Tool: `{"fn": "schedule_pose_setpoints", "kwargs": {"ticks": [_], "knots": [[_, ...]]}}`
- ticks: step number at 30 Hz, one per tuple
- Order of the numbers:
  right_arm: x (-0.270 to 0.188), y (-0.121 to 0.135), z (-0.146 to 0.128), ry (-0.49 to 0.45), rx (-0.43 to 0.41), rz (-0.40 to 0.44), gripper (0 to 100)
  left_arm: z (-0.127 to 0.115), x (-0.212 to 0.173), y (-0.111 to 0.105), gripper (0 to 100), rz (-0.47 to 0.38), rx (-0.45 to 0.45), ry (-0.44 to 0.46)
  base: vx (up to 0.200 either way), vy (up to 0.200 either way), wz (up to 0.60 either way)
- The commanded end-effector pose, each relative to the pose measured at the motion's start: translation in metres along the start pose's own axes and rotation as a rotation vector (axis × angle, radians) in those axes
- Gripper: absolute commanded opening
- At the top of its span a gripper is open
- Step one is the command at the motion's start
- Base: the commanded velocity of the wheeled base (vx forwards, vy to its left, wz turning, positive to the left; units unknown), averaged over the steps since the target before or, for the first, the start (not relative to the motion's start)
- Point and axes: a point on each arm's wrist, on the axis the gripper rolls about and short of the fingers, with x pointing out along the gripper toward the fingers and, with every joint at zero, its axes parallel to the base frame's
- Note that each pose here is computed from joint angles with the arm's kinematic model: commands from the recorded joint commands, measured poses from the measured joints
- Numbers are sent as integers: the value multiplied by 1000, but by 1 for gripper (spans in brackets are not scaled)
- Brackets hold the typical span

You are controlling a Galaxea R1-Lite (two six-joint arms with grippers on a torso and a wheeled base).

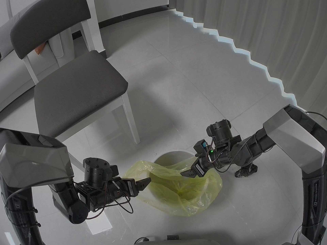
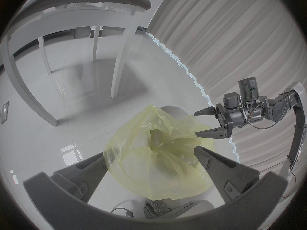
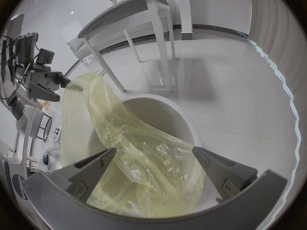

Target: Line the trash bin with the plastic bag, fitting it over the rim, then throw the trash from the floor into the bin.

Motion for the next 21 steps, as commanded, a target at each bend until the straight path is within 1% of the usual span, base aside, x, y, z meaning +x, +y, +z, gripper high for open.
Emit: {"fn": "schedule_pose_setpoints", "kwargs": {"ticks": [1,5,10,15,21], "knots": [[3,1,-4,11,1,4,100,2,-1,-1,100,-4,1,-11,0,0,0],[-5,4,-1,1,-19,3,100,1,0,0,100,-3,1,-18,0,0,0],[-16,11,2,-1,-90,11,100,0,2,1,100,-1,-1,-19,0,0,0],[-12,18,1,5,-120,25,100,0,2,1,100,2,1,-24,0,0,0],[1,16,-7,25,-143,30,100,-3,-1,2,100,-1,2,-33,0,0,0]]}}
